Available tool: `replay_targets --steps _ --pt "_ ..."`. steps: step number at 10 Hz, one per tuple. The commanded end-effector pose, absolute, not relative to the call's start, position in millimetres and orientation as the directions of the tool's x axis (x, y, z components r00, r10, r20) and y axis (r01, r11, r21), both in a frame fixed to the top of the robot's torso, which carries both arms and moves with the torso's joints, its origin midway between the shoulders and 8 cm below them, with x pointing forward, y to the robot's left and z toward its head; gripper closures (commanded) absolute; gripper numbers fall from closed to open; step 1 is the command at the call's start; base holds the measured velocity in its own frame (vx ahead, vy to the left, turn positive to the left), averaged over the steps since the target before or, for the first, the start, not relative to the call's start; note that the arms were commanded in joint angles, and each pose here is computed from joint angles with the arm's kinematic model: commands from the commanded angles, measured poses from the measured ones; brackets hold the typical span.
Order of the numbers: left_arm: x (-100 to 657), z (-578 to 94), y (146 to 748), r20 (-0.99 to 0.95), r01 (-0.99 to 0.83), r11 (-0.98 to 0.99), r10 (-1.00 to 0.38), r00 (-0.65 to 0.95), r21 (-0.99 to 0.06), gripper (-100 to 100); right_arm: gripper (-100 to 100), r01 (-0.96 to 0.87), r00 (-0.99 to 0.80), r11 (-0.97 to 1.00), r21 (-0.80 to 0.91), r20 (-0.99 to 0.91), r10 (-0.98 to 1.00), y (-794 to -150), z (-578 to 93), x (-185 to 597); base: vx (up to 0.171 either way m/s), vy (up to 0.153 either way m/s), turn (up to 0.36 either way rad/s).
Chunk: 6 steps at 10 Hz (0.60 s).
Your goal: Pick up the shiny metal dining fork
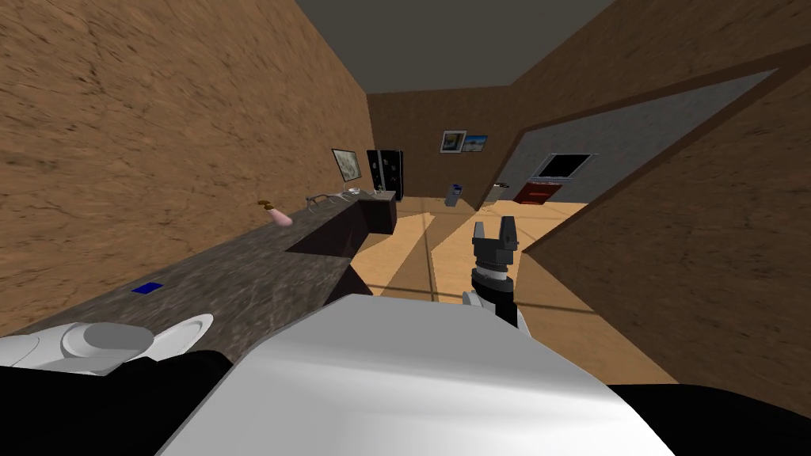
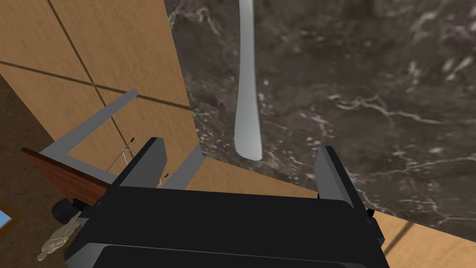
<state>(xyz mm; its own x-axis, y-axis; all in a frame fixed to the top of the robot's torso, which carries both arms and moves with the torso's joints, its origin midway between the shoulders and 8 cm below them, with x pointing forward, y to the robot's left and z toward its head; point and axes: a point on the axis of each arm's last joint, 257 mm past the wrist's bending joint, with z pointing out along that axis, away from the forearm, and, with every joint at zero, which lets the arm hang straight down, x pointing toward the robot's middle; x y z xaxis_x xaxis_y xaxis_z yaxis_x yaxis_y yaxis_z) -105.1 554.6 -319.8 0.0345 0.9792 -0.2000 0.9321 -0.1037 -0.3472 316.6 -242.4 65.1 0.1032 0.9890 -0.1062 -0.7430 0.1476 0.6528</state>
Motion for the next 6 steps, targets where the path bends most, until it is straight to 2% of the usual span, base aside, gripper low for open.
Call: replay_targets --steps 1,2,3,4,6 --pt "-103.0 -319.5 564.0 -0.181 0.93 -0.114 0.982 0.053 -0.35 -100 0 -0.743 0.103 0.148 0.653 -0.106 0.989 -242.4 65.1 316.6 -0.019 0.167 -0.032" --pt "-104.1 -319.4 559.8 -0.19 0.931 -0.11 0.981 0.045 -0.349 -100 0 -0.743 0.103 0.148 0.653 -0.106 0.989 -242.4 65.2 316.6 -0.012 0.084 -0.022" --pt "-103.8 -319.4 560.7 -0.188 0.931 -0.11 0.981 0.046 -0.349 0 0 -0.743 0.103 0.147 0.653 -0.106 0.989 -242.4 65.1 316.6 -0.002 0.016 0.0" --pt "-111.2 -322.4 553.4 -0.187 0.93 -0.103 0.982 0.038 -0.352 -100 0 -0.743 0.103 0.147 0.653 -0.106 0.989 -242.4 65.2 316.6 0.001 0.027 -0.056" --pt "-125.3 -327.1 537.3 -0.188 0.93 -0.09 0.982 0.022 -0.357 -100 0 -0.743 0.103 0.147 0.653 -0.106 0.989 -242.4 65.2 316.6 0.004 0.055 -0.091"
